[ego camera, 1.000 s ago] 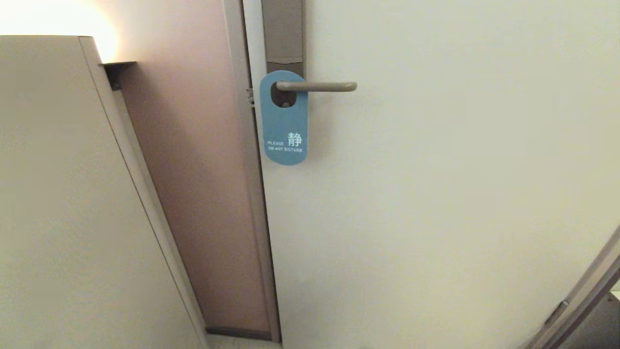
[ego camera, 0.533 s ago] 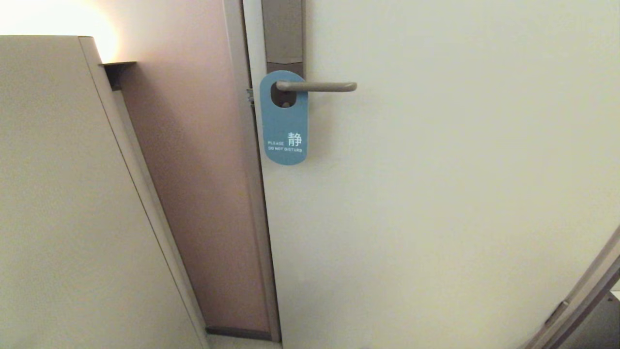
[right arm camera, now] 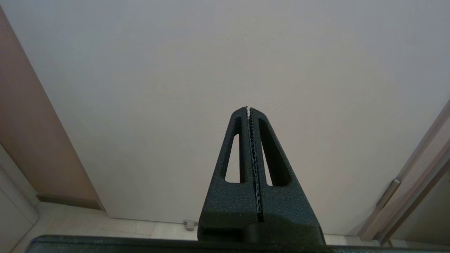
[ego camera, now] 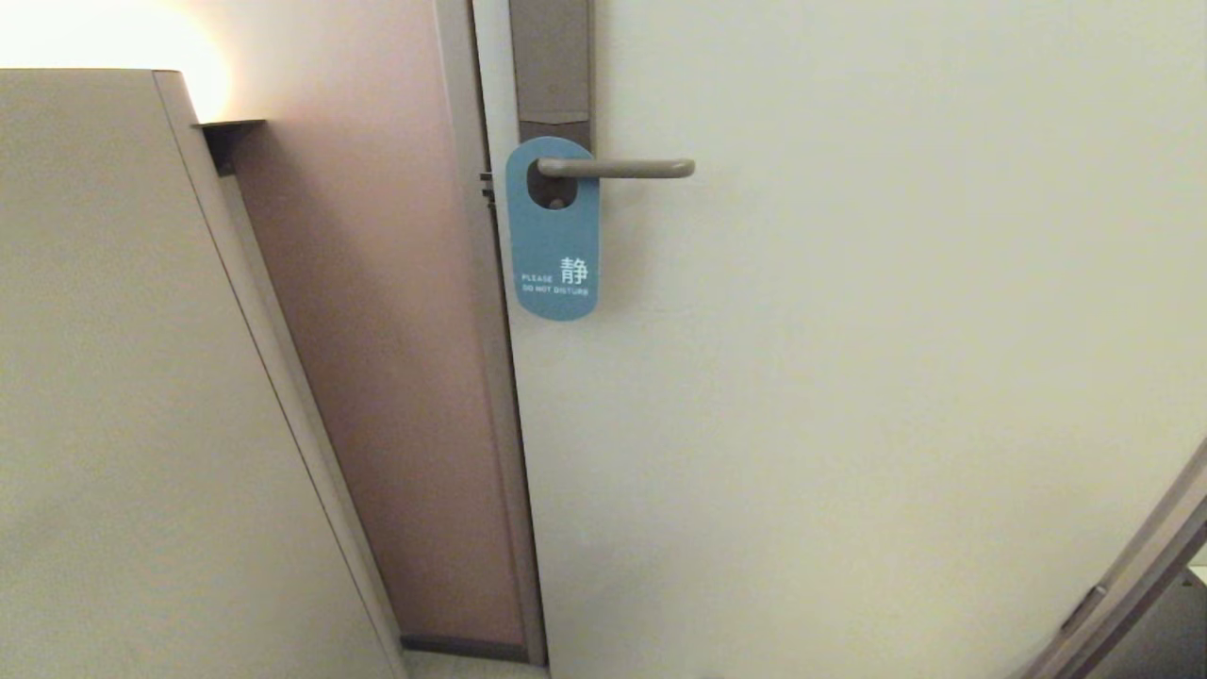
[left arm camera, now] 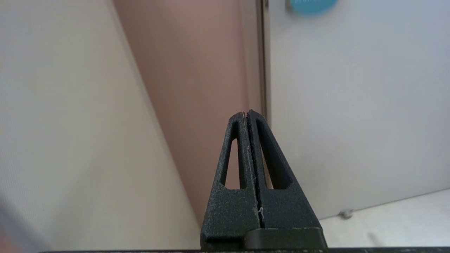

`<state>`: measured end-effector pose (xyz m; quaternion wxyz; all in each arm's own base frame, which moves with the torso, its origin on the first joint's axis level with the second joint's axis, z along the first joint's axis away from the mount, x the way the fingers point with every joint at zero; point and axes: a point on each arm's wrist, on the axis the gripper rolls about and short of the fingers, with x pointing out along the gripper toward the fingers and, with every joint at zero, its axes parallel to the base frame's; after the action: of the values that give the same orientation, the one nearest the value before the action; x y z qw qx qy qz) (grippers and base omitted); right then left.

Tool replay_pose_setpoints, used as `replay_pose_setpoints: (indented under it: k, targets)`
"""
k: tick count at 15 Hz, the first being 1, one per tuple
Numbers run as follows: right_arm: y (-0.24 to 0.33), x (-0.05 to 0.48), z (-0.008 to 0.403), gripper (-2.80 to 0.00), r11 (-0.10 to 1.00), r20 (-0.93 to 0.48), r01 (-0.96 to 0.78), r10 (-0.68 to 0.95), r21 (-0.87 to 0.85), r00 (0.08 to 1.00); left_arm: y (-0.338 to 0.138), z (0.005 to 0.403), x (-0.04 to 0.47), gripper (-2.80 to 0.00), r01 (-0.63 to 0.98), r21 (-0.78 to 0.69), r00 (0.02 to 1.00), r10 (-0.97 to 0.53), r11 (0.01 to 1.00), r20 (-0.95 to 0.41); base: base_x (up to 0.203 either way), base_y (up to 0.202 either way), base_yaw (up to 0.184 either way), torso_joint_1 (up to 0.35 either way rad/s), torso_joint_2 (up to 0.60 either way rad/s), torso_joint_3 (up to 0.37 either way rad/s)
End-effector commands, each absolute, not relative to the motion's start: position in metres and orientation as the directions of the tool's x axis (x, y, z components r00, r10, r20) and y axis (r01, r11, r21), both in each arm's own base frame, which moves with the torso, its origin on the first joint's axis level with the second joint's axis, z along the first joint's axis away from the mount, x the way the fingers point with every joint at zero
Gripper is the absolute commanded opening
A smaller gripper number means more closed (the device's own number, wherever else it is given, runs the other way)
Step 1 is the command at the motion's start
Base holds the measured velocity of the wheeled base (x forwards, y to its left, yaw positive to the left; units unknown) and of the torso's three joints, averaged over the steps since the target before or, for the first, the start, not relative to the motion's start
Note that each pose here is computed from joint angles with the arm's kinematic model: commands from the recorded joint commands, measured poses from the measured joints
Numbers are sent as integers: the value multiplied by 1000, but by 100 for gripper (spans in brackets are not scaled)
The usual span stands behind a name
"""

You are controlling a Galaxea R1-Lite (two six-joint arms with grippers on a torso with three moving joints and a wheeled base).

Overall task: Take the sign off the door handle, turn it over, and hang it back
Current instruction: Take down the sign

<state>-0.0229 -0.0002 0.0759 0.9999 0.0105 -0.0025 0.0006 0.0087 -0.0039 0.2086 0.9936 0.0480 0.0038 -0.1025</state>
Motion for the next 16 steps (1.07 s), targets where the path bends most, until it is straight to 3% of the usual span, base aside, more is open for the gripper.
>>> replay_pose_setpoints:
  k: [1,8,16]
  targets:
    - [0,-23,76,-280,1000,5,-2,2,21,1000,-7,231,51,-280,231,69,967,-222,970,-125,0,0,0,0,0,0]
    - [0,-23,76,-280,1000,5,-2,2,21,1000,-17,273,149,-280,365,21,923,-359,931,-137,0,0,0,0,0,0]
    - [0,-23,76,-280,1000,5,0,0,21,1000,-32,244,228,-280,509,-22,845,-504,860,-179,0,0,0,0,0,0]
